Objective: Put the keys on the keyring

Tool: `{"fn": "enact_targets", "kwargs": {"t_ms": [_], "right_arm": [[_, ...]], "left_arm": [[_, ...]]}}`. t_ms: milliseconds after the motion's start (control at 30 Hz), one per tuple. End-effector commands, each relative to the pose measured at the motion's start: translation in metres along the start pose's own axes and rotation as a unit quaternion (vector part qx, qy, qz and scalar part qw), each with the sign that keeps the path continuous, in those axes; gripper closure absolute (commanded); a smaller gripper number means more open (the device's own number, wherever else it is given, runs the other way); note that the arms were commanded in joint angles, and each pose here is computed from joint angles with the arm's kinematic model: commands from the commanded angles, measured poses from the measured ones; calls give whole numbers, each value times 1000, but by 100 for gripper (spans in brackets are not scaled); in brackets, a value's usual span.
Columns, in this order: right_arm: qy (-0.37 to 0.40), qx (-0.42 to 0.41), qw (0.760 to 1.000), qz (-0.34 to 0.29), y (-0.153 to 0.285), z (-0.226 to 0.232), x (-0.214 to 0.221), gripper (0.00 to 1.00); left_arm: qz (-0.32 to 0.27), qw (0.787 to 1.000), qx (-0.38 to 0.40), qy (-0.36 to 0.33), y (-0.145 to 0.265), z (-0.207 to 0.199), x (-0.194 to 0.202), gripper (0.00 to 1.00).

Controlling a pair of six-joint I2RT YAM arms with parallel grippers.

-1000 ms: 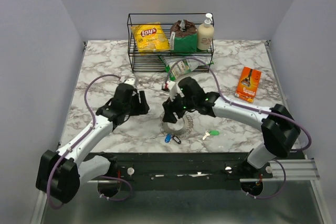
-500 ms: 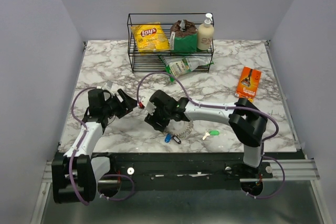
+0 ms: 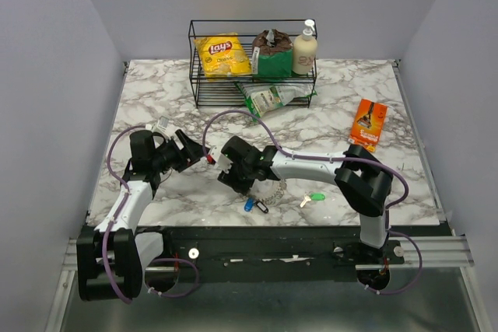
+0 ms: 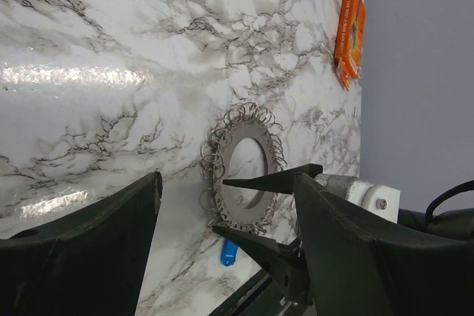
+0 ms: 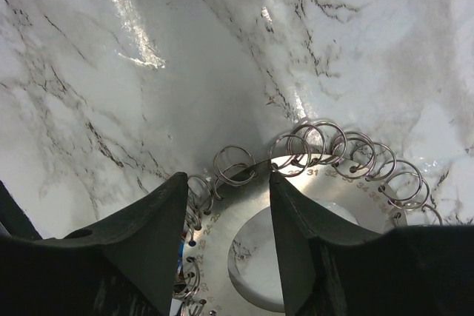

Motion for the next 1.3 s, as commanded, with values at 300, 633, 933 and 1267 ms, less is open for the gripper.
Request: {"fn": "enact_targets", "kwargs": {"t_ms": [300,633,933,1267], "right_arm": [[1,9,1000,13,-10,1,0,55],[-4,3,1000,5,-13,3,-9,64],[-8,14,1000,4,-18,2,-14,66],[-10,12,1000,7,-19,3,-20,63]], "left_arm": [[-4,1000,19,-8,3,-3,1,19],[-7,1000,24,-11,4,-4,3,19],[-9,999,28,-13,4,-4,2,20],[-10,999,32,-13,4,-5,3,20]]}}
Point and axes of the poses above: each gripper's point midway between its finger pads, its own y axis back along the fingers, its own z axis along the line the jaws close on, x = y × z, the point moved 9 cm from there along y, back along the fingers, and after that the axes turned 14 degrees about -y, right-handed, at the moved point
